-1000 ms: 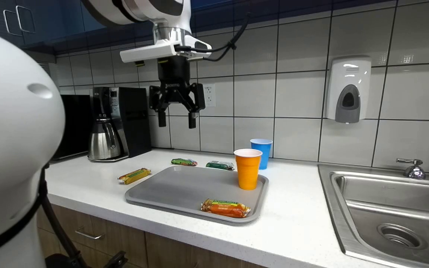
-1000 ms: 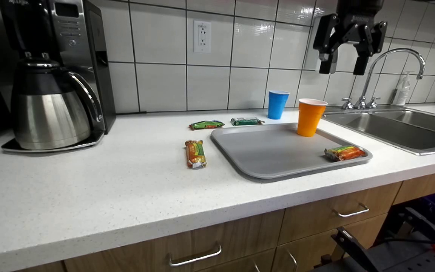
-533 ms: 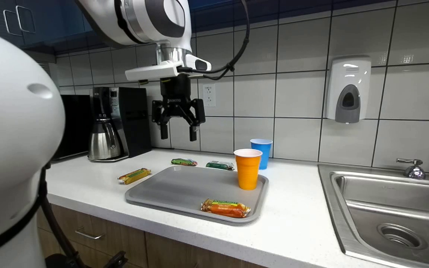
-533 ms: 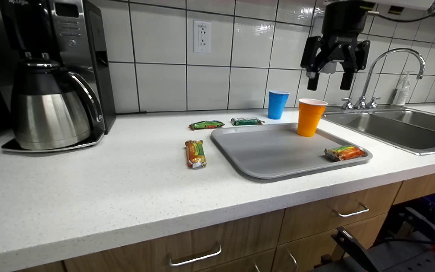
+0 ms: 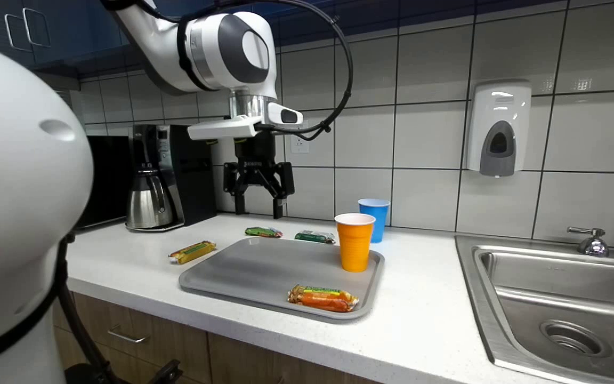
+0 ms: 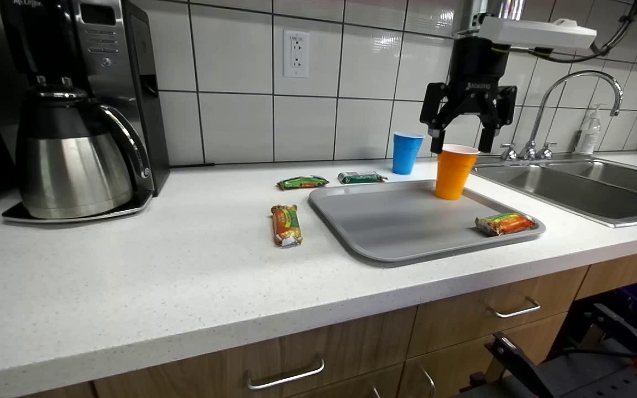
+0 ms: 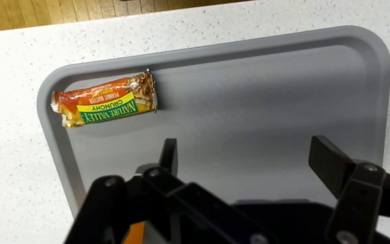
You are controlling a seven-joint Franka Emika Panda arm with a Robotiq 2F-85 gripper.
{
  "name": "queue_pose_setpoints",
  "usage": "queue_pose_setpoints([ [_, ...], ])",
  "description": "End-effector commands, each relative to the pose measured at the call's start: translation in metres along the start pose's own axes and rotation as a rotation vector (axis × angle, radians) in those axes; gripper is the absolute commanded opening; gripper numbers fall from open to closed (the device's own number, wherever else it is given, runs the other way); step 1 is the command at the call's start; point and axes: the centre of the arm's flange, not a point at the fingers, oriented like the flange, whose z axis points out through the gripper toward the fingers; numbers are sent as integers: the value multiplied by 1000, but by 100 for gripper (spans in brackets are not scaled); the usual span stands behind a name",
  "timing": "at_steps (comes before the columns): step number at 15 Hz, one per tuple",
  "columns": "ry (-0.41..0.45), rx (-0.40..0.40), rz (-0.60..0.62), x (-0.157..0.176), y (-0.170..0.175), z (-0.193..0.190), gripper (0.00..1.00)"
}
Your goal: Pick up the candy bars on the table and place them on the tray
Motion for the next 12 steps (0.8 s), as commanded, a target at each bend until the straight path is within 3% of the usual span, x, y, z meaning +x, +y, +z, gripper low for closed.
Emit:
queue_pose_setpoints([
  [1, 15, -15, 60, 26, -9, 6, 100],
  [5, 19, -6, 116, 46, -11, 11, 100],
  [12, 6, -5, 32, 61, -31, 16, 100],
])
